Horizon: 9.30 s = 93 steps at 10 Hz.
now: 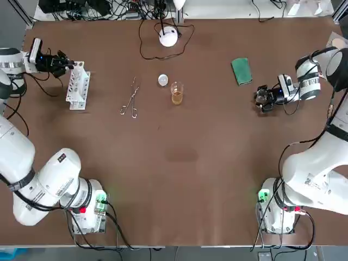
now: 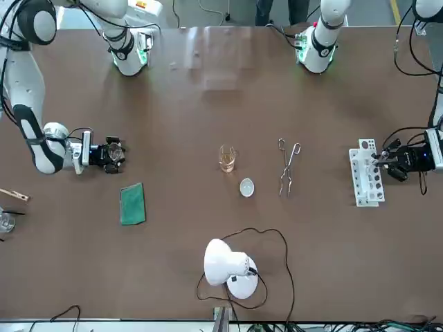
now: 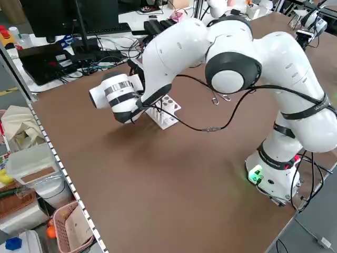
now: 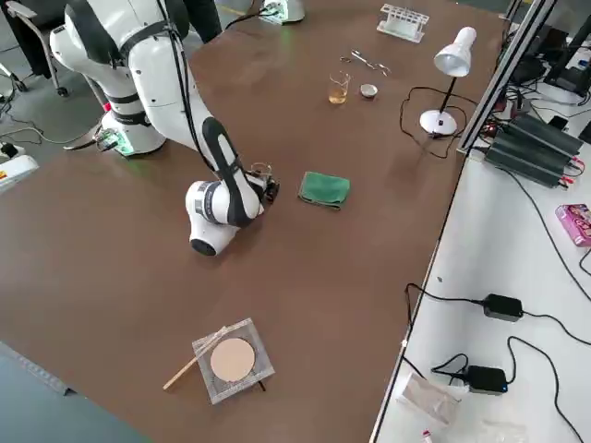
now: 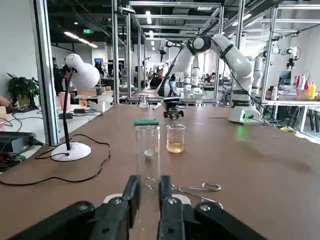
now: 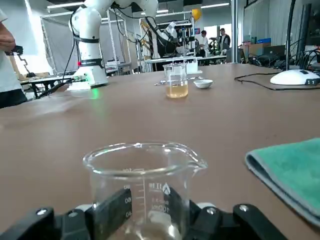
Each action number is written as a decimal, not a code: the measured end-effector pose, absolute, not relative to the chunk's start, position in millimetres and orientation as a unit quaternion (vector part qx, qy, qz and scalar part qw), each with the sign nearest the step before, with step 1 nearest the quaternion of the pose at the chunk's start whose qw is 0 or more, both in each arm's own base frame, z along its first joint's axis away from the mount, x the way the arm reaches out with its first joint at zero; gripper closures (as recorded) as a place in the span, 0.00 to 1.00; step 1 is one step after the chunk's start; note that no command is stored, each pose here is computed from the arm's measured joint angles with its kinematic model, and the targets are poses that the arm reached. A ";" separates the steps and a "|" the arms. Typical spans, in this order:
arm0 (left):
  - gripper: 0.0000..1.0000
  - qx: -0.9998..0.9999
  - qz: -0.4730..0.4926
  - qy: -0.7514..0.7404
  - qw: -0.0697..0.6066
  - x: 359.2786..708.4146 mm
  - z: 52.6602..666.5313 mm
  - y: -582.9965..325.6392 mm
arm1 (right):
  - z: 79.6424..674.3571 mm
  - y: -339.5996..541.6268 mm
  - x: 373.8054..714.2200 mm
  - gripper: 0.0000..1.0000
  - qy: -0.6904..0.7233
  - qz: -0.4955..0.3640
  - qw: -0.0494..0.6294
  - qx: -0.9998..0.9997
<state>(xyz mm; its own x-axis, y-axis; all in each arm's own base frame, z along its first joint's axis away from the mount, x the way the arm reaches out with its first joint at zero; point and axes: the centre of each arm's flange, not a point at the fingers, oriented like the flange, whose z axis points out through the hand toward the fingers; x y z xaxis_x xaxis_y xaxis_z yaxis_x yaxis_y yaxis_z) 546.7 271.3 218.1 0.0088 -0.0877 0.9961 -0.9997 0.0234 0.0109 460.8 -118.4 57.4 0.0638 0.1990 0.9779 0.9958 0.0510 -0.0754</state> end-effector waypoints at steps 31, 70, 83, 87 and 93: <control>0.79 0.526 0.293 -0.642 0.475 611.0 299.1 -171.5 | 90.1 139.6 507.7 0.62 -0.441 -0.448 0.512 -0.585; 0.79 0.712 0.045 -0.679 0.173 525.3 301.8 -393.9 | 88.0 127.3 510.3 0.62 -0.440 -0.457 0.499 -0.591; 0.79 0.727 0.026 -0.678 0.106 501.5 290.9 -426.0 | 85.6 127.1 509.0 0.62 -0.441 -0.457 0.498 -0.591; 0.79 0.729 0.024 -0.680 0.077 497.6 287.5 -431.9 | 85.5 127.0 509.0 0.62 -0.441 -0.457 0.498 -0.590; 0.79 0.729 0.022 -0.682 0.056 490.3 286.5 -440.5 | 84.5 127.0 508.6 0.62 -0.441 -0.457 0.498 -0.590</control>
